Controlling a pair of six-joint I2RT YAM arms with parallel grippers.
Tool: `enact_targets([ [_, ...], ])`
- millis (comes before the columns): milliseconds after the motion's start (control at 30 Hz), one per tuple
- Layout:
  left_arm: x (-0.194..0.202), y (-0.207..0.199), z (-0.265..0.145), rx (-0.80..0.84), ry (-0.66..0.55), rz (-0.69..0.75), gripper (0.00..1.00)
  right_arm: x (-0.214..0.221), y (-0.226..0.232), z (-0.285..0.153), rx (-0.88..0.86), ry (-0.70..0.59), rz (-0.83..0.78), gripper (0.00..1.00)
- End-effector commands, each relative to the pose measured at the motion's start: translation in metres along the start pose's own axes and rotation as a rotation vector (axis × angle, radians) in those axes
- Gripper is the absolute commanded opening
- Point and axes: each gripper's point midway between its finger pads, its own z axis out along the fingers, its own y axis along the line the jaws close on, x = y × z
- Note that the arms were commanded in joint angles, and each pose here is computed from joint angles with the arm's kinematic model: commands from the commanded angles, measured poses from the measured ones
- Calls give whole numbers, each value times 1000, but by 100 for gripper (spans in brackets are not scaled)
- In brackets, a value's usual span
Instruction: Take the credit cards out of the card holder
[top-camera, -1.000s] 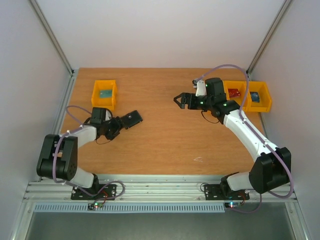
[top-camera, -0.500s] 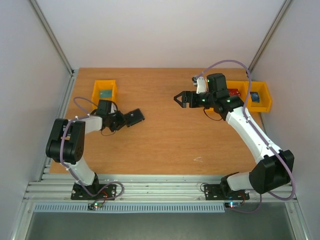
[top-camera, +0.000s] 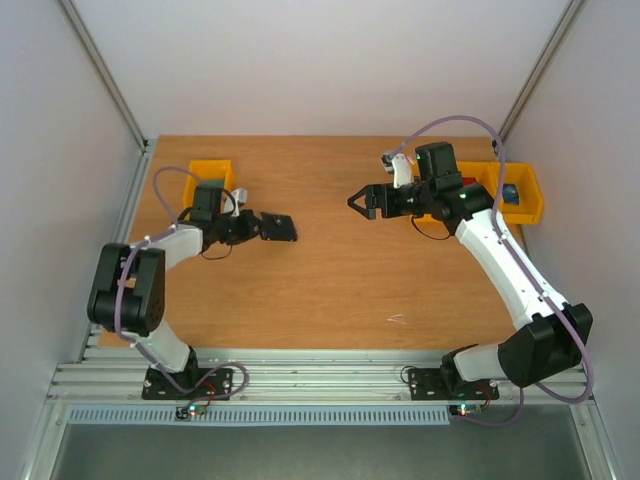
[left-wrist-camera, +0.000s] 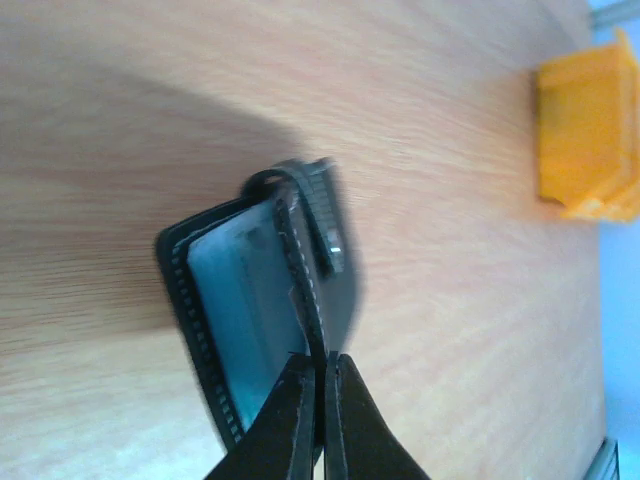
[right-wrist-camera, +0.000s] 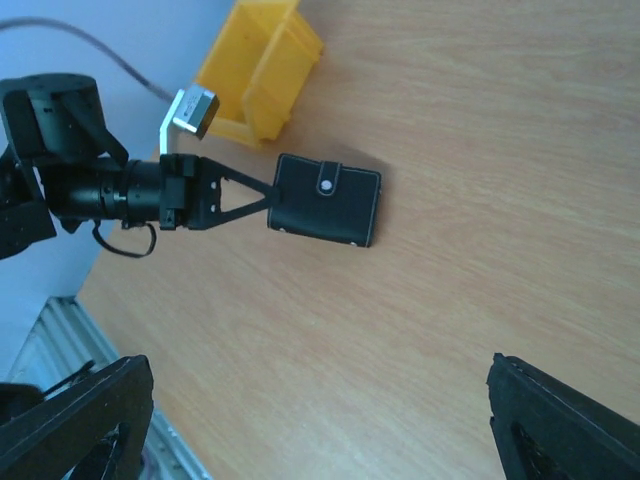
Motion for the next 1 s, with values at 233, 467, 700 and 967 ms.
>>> enact_targets([
  [233, 85, -106, -107, 197, 169, 1328, 0, 29, 94, -15, -277, 158, -241, 93],
  [467, 111, -143, -159, 198, 33, 1770, 0, 68, 129, 6, -264, 262, -458, 98],
  [700, 133, -179, -191, 312, -78, 1819, 0, 71, 156, 30, -309, 317, -602, 98],
  [967, 130, -195, -193, 346, -104, 1758, 0, 82, 174, 50, -378, 346, -673, 97],
])
